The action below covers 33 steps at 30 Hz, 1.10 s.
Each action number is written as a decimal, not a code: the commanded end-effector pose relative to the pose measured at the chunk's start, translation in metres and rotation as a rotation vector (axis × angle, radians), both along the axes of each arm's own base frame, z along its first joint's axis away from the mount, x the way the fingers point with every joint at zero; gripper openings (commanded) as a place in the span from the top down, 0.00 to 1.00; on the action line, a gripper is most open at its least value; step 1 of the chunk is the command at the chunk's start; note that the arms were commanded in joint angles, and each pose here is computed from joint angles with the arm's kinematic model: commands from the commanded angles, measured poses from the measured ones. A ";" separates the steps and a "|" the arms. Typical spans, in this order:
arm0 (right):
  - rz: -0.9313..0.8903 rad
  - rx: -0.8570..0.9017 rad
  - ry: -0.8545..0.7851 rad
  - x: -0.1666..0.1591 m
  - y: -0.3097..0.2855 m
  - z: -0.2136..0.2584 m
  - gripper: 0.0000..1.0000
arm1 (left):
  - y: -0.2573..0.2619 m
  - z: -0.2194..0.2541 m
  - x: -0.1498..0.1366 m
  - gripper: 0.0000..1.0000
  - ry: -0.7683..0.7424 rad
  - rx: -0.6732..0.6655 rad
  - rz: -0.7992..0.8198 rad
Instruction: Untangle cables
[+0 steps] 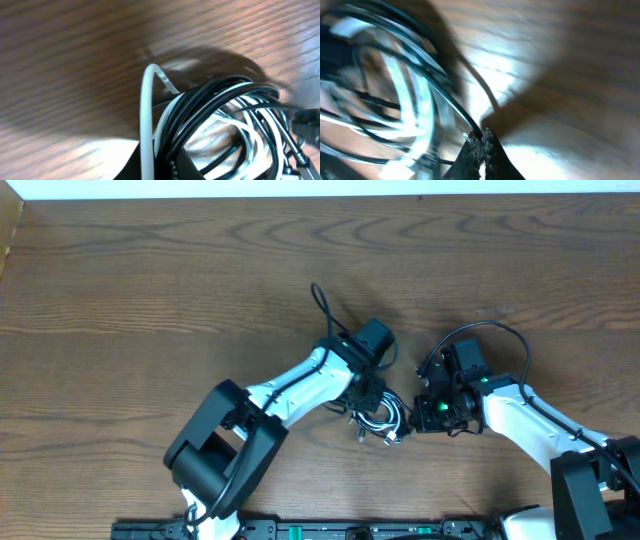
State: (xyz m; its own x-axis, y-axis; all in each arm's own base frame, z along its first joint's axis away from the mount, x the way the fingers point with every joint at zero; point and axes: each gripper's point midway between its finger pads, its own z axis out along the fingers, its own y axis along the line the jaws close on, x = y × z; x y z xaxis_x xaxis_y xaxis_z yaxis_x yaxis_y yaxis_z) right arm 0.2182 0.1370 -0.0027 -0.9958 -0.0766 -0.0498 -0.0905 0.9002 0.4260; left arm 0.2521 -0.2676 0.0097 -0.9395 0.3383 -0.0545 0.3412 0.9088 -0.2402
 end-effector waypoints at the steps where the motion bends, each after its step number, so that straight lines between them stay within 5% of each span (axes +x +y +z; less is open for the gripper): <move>1: -0.083 -0.148 0.021 -0.002 -0.025 -0.012 0.99 | 0.009 0.020 0.005 0.92 -0.019 -0.021 0.031; 13: -0.126 -0.140 -0.171 0.022 -0.028 0.030 0.92 | 0.014 0.056 0.006 0.93 -0.059 -0.076 0.046; 19: -0.137 -0.092 -0.294 0.035 -0.024 0.059 0.57 | 0.004 0.060 -0.003 0.92 -0.011 -0.134 0.031; 25: -0.040 0.034 -0.374 0.040 -0.001 0.078 0.56 | -0.003 0.063 -0.009 0.93 0.023 -0.178 0.018; 28: 0.010 0.061 -0.370 0.036 0.005 0.078 0.41 | -0.004 0.064 -0.010 0.92 0.022 -0.185 0.002; 33: 0.090 0.073 -0.347 0.023 0.008 0.075 0.38 | -0.011 0.070 -0.017 0.93 0.033 -0.244 -0.080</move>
State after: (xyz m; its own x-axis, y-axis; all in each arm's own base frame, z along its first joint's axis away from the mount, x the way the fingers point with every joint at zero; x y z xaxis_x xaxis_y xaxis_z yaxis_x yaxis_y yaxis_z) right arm 0.2506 0.1362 0.0716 -0.9191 -0.0706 -0.3877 -0.2357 0.8869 0.3974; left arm 0.2420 -0.2733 0.0697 -0.9357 0.3403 -0.0936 0.3476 0.8430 -0.4106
